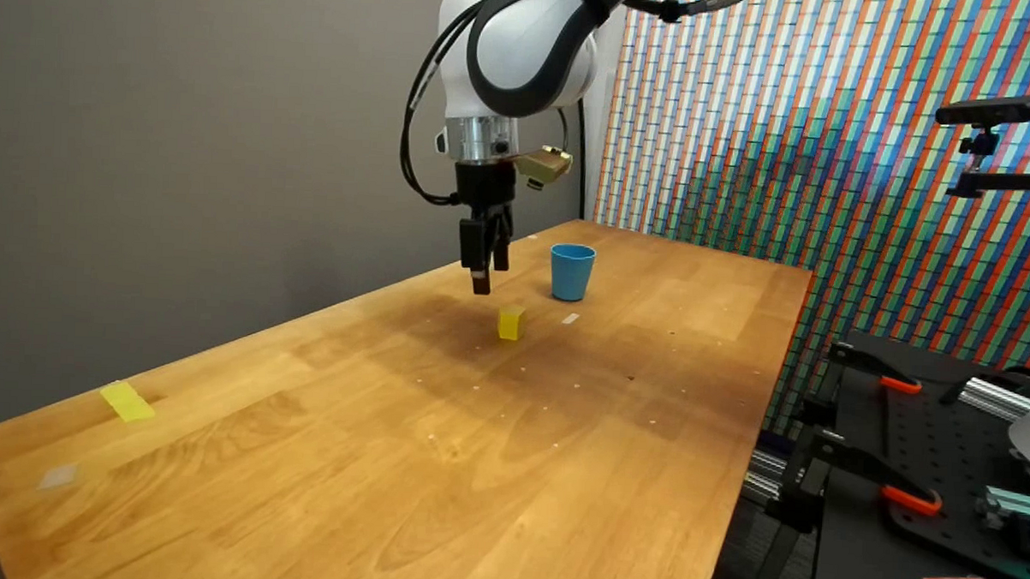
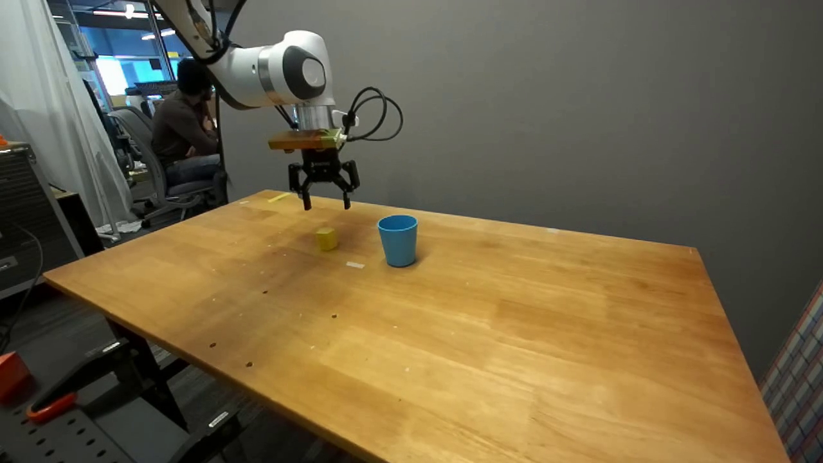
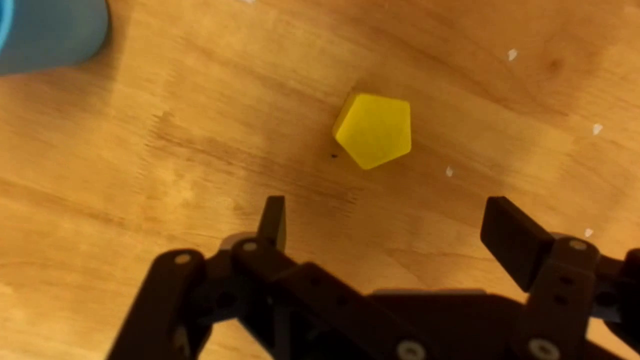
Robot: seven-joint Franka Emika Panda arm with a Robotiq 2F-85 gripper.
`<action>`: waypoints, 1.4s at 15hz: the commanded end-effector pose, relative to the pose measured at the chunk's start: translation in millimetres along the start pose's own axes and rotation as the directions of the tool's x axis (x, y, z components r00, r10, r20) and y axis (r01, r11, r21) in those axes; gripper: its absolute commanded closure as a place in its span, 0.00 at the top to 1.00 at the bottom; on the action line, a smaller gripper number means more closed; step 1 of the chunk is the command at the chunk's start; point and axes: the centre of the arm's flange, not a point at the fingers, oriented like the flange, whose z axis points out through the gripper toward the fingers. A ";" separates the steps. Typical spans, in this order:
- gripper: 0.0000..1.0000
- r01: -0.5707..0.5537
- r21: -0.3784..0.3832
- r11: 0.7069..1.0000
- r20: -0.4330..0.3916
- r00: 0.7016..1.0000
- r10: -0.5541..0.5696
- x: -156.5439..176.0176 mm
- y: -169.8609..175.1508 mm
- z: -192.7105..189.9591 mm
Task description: Pick up the yellow block and put it inside the cup
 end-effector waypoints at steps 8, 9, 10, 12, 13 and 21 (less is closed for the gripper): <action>1.00 -0.166 0.056 0.985 0.137 0.978 0.157 17.3 46.1 33.4; 1.00 -0.180 0.072 0.981 0.155 0.974 0.167 11.4 45.6 34.0; 1.00 -0.190 0.076 0.979 0.170 0.970 0.175 7.3 43.8 34.8; 1.00 -0.195 0.091 0.977 0.183 0.967 0.176 5.0 37.5 35.8; 1.00 -0.198 0.095 0.976 0.187 0.966 0.178 5.1 34.0 36.3; 0.75 -0.208 0.105 0.973 0.239 0.955 0.178 -0.9 7.3 44.6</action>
